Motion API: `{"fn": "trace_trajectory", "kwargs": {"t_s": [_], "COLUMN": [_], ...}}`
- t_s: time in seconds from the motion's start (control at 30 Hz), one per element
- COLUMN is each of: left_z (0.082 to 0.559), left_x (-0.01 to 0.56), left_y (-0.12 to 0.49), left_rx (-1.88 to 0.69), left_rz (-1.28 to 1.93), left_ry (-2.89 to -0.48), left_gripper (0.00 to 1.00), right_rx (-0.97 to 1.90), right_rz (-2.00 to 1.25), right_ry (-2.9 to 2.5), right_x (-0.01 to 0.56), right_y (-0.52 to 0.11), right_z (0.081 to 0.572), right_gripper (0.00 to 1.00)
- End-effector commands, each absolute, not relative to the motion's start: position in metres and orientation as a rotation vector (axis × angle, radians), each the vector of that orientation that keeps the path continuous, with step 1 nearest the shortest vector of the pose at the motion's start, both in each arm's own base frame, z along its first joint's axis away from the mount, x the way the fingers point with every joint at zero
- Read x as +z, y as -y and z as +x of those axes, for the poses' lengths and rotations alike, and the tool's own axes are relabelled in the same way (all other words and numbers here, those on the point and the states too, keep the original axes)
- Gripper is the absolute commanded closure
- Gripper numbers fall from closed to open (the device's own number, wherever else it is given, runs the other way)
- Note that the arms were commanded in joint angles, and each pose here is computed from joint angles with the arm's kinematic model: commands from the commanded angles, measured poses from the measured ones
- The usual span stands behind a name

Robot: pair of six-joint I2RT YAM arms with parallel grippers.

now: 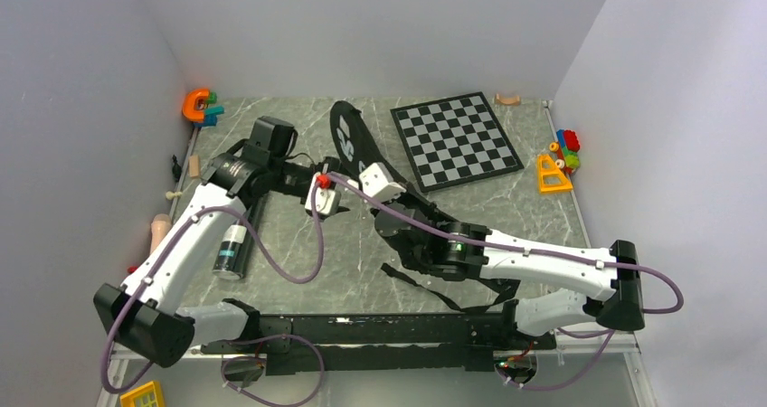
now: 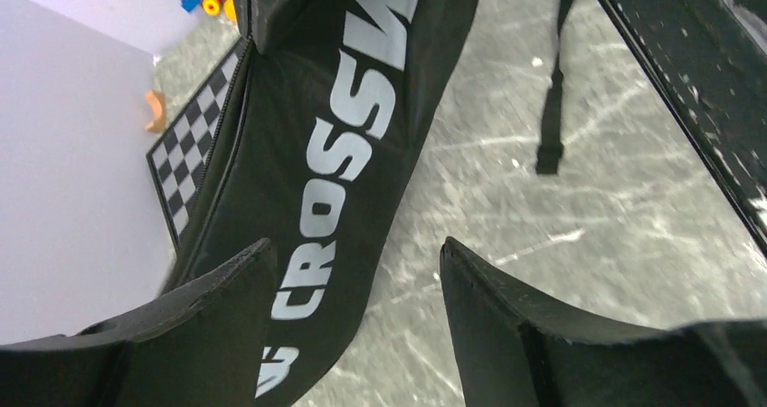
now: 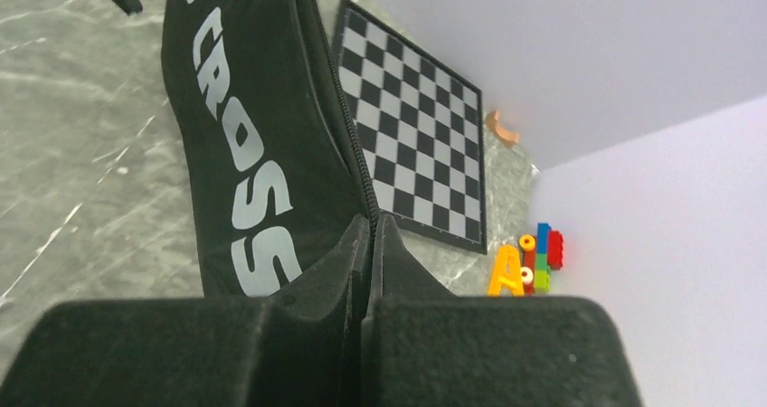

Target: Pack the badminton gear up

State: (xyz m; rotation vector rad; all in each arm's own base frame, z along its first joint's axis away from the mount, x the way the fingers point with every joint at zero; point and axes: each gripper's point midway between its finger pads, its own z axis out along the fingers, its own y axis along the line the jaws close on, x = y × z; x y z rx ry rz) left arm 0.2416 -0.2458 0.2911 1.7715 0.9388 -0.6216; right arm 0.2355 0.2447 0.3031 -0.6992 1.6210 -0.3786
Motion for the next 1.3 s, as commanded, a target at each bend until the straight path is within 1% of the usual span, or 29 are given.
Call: {"fn": "trace_trajectory", "kwargs": {"t_s": [0.0,0.13,0.27,0.33,0.4,0.47,0.6,0.7,0.93,1.1,1.27], "left_z": [0.276,0.251,0.242,0.241,0.244,0.251,0.256,0.267,0.280,0.254,0.229], "left_x": [0.271,0.237,0.206,0.198,0.203,0.229,0.287,0.308,0.316,0.312,0.295], "left_y": [0.163,0.161,0.156,0.155,0.156,0.163,0.184,0.195,0.220,0.243,0.255], "left_rx": [-0.570,-0.440,-0.287,-0.254,-0.236,-0.234,-0.307,-0.385,-0.681,-0.870,-0.943], "left_rz": [1.546,1.750,1.889,1.904,1.890,1.810,1.715,1.655,1.697,1.888,1.981], "left_ry": [-1.343,-1.284,-1.265,-1.267,-1.263,-1.236,-1.148,-1.165,-1.242,-1.157,-1.104], "left_gripper": [0.30,0.29,0.27,0.27,0.28,0.29,0.26,0.24,0.21,0.22,0.22], "right_rx": [0.040,0.067,0.087,0.083,0.103,0.111,0.087,0.084,0.008,-0.019,-0.027], "right_rz": [-0.577,-0.568,-0.578,-0.578,-0.561,-0.566,-0.574,-0.580,-0.659,-0.686,-0.703], "right_ry": [-1.602,-1.644,-1.679,-1.683,-1.695,-1.696,-1.703,-1.687,-1.626,-1.596,-1.585], "right_x": [0.349,0.348,0.347,0.347,0.344,0.342,0.334,0.333,0.332,0.334,0.334], "right_y": [-0.246,-0.250,-0.255,-0.255,-0.256,-0.255,-0.251,-0.252,-0.260,-0.269,-0.279], "right_z": [0.191,0.199,0.206,0.208,0.206,0.205,0.205,0.203,0.192,0.186,0.182], "right_gripper": [1.00,1.00,1.00,1.00,1.00,1.00,1.00,1.00,1.00,1.00,1.00]}}
